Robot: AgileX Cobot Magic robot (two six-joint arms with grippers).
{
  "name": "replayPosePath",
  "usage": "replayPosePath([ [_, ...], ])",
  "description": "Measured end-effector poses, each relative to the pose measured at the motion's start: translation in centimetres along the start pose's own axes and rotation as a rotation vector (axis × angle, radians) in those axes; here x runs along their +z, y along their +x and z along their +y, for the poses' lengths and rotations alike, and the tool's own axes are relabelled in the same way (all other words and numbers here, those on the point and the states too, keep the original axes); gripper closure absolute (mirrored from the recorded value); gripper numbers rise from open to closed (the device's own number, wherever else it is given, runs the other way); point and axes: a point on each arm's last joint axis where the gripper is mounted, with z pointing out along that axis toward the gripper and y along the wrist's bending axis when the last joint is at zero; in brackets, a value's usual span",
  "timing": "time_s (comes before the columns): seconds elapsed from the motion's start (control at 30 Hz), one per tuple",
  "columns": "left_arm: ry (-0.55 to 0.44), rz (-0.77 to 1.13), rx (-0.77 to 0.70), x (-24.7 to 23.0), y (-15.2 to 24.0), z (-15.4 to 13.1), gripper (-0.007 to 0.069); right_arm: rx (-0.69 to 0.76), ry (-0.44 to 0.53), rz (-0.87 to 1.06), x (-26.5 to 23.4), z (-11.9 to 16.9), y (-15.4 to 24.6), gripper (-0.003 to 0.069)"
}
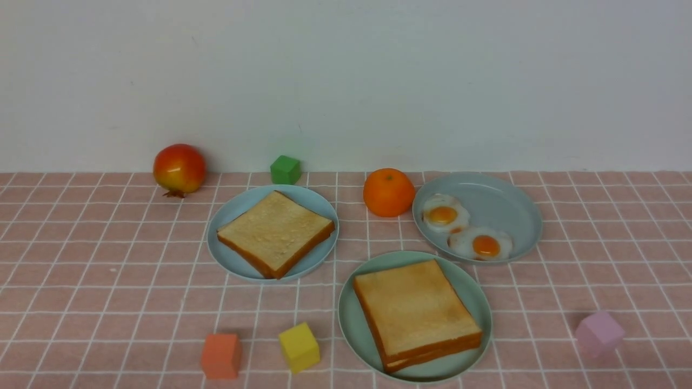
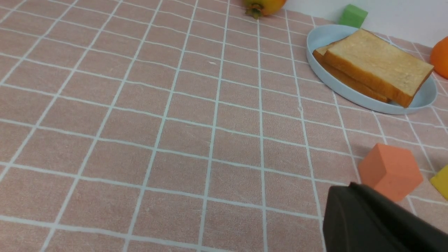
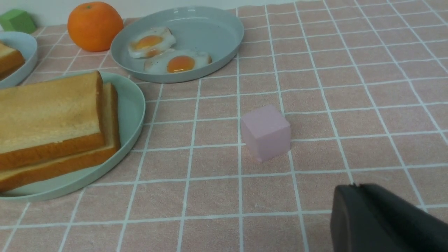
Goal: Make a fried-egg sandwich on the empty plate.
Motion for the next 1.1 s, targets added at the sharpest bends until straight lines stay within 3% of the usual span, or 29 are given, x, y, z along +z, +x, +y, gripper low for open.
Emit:
replayPosePath([
  [1.1,0.0,0.0,-0.001,0.0,0.0,0.0,0.0613,0.0,0.0,0.0,0.0,0.0,0.0,0.056],
])
